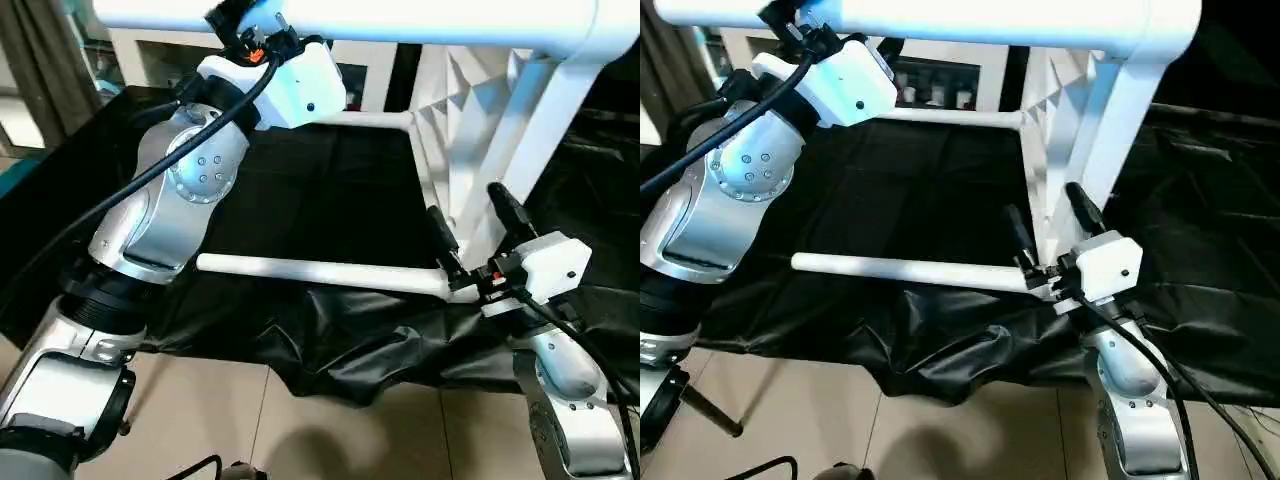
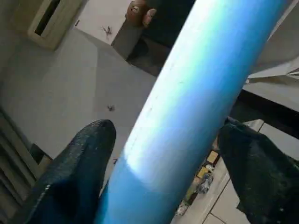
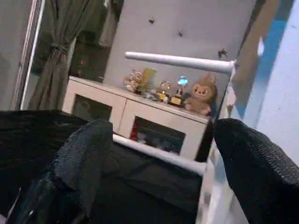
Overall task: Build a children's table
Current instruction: Flip table
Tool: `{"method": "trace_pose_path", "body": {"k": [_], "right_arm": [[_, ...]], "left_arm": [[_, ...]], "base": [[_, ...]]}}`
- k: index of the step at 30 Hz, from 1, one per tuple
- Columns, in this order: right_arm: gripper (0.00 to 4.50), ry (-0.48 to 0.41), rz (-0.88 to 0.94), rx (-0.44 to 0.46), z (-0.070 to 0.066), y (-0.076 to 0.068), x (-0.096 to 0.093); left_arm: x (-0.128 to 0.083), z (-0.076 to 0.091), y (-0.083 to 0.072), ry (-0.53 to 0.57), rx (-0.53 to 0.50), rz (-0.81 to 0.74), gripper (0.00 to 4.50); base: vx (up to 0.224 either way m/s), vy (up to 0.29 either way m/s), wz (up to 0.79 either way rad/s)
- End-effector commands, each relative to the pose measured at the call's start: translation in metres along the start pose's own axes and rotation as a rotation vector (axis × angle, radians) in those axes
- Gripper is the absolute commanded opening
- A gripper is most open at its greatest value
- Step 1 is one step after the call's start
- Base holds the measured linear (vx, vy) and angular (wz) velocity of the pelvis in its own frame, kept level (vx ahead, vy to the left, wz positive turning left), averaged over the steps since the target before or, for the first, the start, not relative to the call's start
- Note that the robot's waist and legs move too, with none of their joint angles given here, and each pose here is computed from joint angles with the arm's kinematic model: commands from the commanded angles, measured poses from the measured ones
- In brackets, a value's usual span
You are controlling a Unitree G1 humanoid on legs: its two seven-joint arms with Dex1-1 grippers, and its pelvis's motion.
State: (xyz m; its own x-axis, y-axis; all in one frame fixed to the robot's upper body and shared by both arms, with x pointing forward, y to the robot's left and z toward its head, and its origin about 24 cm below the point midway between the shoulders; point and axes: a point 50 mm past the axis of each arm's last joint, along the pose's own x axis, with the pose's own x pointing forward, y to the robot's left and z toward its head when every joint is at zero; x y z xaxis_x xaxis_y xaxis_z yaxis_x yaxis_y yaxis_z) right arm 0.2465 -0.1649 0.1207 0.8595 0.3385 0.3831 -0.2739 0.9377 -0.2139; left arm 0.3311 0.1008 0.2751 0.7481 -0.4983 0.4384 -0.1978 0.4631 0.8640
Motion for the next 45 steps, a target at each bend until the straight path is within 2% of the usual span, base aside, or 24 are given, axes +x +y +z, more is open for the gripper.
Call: {"method": "trace_pose_path", "body": {"k": [1, 4, 7, 15, 17, 18, 21, 22, 23, 24, 28, 30, 32, 35, 36, 37, 40, 41, 42, 43, 45], "right_arm": [[3.89, -0.009, 0.010, 0.006, 0.002, 0.001, -0.001], [3.89, 0.009, 0.034, 0.019, 0.000, 0.004, -0.002], [3.89, 0.043, 0.070, 0.036, -0.006, 0.008, -0.006], [3.89, 0.109, 0.116, 0.039, -0.017, 0.009, -0.008], [3.89, 0.117, 0.126, 0.036, -0.019, 0.008, -0.008], [3.89, 0.123, 0.129, 0.030, -0.020, 0.006, -0.008], [3.89, 0.125, 0.128, 0.030, -0.021, 0.005, -0.007], [3.89, 0.133, 0.128, 0.043, -0.023, 0.003, -0.007], [3.89, 0.133, 0.128, 0.043, -0.023, 0.003, -0.007], [3.89, 0.152, 0.146, 0.056, -0.025, 0.001, -0.007], [3.89, 0.186, 0.170, 0.078, -0.031, 0.000, -0.009], [3.89, 0.197, 0.171, 0.088, -0.033, 0.000, -0.010], [3.89, 0.254, 0.152, 0.152, -0.042, 0.000, -0.014], [3.89, 0.327, 0.104, 0.202, -0.050, -0.001, -0.016], [3.89, 0.327, 0.104, 0.202, -0.050, -0.001, -0.016], [4.05, 0.358, 0.064, 0.221, -0.055, -0.003, -0.017], [4.27, 0.355, -0.013, 0.320, -0.056, -0.006, -0.015], [4.27, 0.361, -0.093, 0.389, -0.059, -0.009, -0.012], [4.46, 0.362, -0.099, 0.392, -0.059, -0.010, -0.012], [4.46, 0.368, -0.134, 0.414, -0.061, -0.011, -0.009], [4.50, 0.357, -0.172, 0.513, -0.063, -0.010, 0.005]], "left_arm": [[0.002, -0.001, 0.002, 0.015, -0.031, -0.025, 3.58], [0.002, -0.002, 0.001, 0.032, -0.059, -0.047, 3.35], [0.002, -0.002, 0.000, 0.060, -0.128, -0.086, 3.05], [0.001, -0.012, 0.000, 0.164, -0.214, -0.143, 2.78], [0.000, -0.015, 0.000, 0.197, -0.271, -0.139, 2.69], [-0.001, -0.018, 0.001, 0.236, -0.359, -0.122, 2.68], [-0.001, -0.021, 0.002, 0.272, -0.428, -0.096, 2.68], [0.000, -0.025, 0.006, 0.311, -0.501, -0.057, 2.67], [0.000, -0.025, 0.007, 0.312, -0.502, -0.056, 2.67], [0.003, -0.029, 0.012, 0.351, -0.590, -0.017, 2.67], [0.005, -0.036, 0.016, 0.400, -0.685, 0.021, 2.68], [0.005, -0.037, 0.018, 0.412, -0.701, 0.029, 2.68], [0.006, -0.044, 0.023, 0.433, -0.735, 0.068, 2.68], [0.007, -0.046, 0.027, 0.439, -0.761, 0.104, 2.67], [0.007, -0.046, 0.027, 0.439, -0.761, 0.104, 2.67], [0.006, -0.047, 0.028, 0.437, -0.760, 0.113, 2.67], [0.003, -0.048, 0.028, 0.444, -0.765, 0.127, 2.67], [0.001, -0.049, 0.027, 0.449, -0.774, 0.135, 2.67], [0.001, -0.049, 0.027, 0.449, -0.774, 0.136, 2.67], [0.000, -0.050, 0.026, 0.450, -0.777, 0.138, 2.67], [-0.003, -0.050, 0.023, 0.457, -0.788, 0.139, 2.67]], "base": [[0.000, 0.000, 0.00], [0.000, 0.000, 0.00], [0.000, 0.000, 0.00], [0.000, 0.000, 0.00], [0.000, 0.000, 0.00], [0.000, 0.000, 0.00], [0.000, 0.000, 0.00], [0.000, 0.000, 0.00], [0.000, 0.000, 0.00], [0.000, 0.000, 0.00], [0.000, 0.000, 0.00], [0.000, 0.000, 0.00], [0.000, 0.000, 0.00], [0.000, 0.000, 0.00], [0.000, 0.000, 0.00], [0.000, 0.000, 0.00], [0.000, 0.000, 0.00], [0.000, 0.000, 0.00], [0.000, 0.000, 0.00], [0.000, 0.000, 0.00], [0.000, 0.000, 0.00]]}}
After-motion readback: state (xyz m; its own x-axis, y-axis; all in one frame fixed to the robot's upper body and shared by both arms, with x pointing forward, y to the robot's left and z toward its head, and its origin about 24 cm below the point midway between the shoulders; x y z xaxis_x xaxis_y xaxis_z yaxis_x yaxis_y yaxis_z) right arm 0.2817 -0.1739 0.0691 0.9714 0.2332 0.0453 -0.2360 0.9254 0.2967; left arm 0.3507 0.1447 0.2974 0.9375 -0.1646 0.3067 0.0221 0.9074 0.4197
